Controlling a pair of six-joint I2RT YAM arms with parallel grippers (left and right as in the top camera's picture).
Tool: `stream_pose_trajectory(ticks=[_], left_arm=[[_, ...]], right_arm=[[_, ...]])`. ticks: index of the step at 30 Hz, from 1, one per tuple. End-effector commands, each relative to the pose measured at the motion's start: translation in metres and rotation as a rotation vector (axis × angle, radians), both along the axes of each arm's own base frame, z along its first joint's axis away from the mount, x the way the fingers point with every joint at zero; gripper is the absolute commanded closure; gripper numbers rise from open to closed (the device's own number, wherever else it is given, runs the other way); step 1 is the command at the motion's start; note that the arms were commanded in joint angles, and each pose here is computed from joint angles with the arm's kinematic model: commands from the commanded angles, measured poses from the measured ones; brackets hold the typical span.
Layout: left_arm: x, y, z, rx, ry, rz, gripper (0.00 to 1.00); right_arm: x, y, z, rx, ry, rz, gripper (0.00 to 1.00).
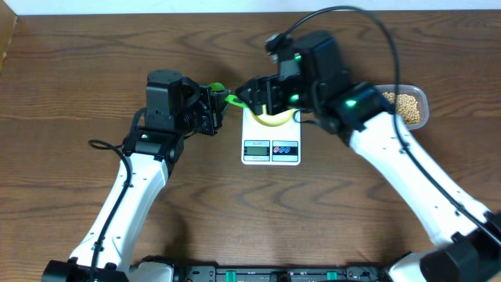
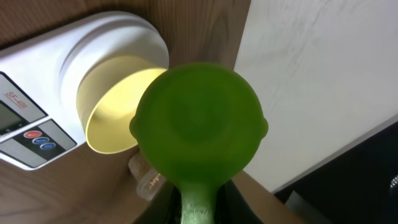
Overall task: Scoop item into bowl and weigh 50g on scale
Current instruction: 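Bring the open right gripper to the scoop handle held by left gripper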
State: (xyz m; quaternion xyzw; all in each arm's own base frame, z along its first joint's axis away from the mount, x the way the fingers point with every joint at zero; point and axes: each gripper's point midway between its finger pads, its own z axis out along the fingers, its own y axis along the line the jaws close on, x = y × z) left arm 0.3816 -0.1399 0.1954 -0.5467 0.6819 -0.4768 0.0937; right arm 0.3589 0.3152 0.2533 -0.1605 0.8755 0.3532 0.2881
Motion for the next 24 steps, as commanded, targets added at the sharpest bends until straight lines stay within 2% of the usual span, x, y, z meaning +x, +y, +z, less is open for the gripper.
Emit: stream_pose_trajectory(ticks=[1,7,9,13,14,15,17,21,24], left_arm=[[0.001,0.001,0.003,-0.002,0.003,0.02,0.92],[-0.001,0.002,-0.001,0.001,0.02,0.02,0.93],[-0.001,0.002,-0.001,0.002,0.02,0.019,0.93],[-0.001,0.002,-0.001,0.004,0.018,0.017,0.92],[-0.001,0.002,-0.001,0.004,0.018,0.017,0.93],[-0.001,0.002,-0.001,0.004,0.018,0.017,0.93],[-0.001,0.002,-0.001,0.004,0.018,0.017,0.93],[-0.001,0.002,0.0,0.003,0.017,0.018,0.93],[0.0,0.002,0.002,0.001,0.007,0.018,0.93]], right_arm=[[0.004,0.011,-0.007,-0.041,-0.041,-0.005,0.24],[0.001,0.031,-0.026,-0.055,-0.025,0.031,0.27],[0.002,0.032,-0.029,-0.055,-0.024,0.031,0.33],[0.003,0.032,-0.029,-0.053,-0.027,0.03,0.59],[0.003,0.032,-0.029,-0.049,-0.02,0.024,0.7],[0.003,0.032,-0.029,-0.043,-0.005,0.012,0.74],[0.003,0.032,-0.03,-0.027,0.028,-0.013,0.75],[0.001,0.034,-0.032,-0.025,0.044,-0.017,0.62],[-0.002,0.036,-0.033,-0.029,0.049,-0.011,0.6]])
